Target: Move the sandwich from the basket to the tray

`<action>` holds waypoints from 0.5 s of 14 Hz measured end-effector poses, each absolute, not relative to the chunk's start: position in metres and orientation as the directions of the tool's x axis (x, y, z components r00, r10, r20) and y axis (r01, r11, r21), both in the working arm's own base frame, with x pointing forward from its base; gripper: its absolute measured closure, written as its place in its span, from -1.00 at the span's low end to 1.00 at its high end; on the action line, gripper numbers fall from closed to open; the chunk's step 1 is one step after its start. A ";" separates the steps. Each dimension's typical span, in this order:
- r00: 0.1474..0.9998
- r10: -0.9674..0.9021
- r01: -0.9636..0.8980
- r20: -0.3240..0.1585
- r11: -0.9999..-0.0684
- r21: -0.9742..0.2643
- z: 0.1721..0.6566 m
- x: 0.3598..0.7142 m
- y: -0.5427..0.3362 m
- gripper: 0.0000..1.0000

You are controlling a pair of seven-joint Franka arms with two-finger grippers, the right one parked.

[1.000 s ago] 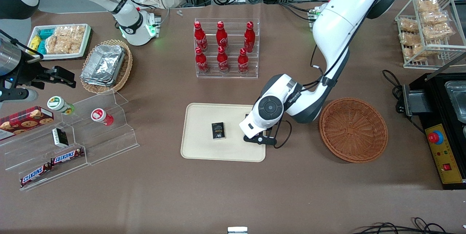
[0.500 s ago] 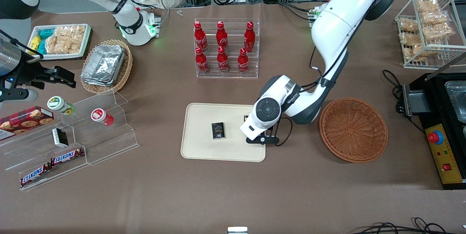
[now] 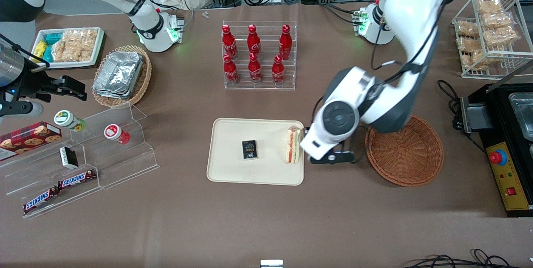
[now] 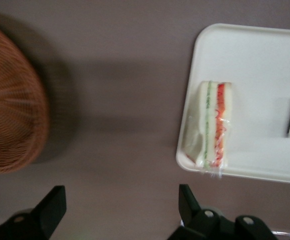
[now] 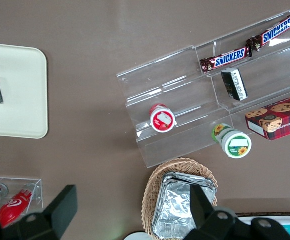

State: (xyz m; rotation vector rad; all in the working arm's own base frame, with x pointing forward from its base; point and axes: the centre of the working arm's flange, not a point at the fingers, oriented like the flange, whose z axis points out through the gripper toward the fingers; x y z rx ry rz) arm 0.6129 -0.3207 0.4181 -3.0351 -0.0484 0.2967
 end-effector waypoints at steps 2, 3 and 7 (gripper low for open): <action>0.984 -0.001 -0.019 -0.180 -0.995 -0.097 0.472 0.616 -0.264 -0.99; 0.985 -0.029 -0.045 -0.171 -0.994 -0.095 0.493 0.616 -0.235 -0.99; 0.987 -0.018 -0.037 -0.161 -0.992 -0.119 0.552 0.599 -0.149 -1.00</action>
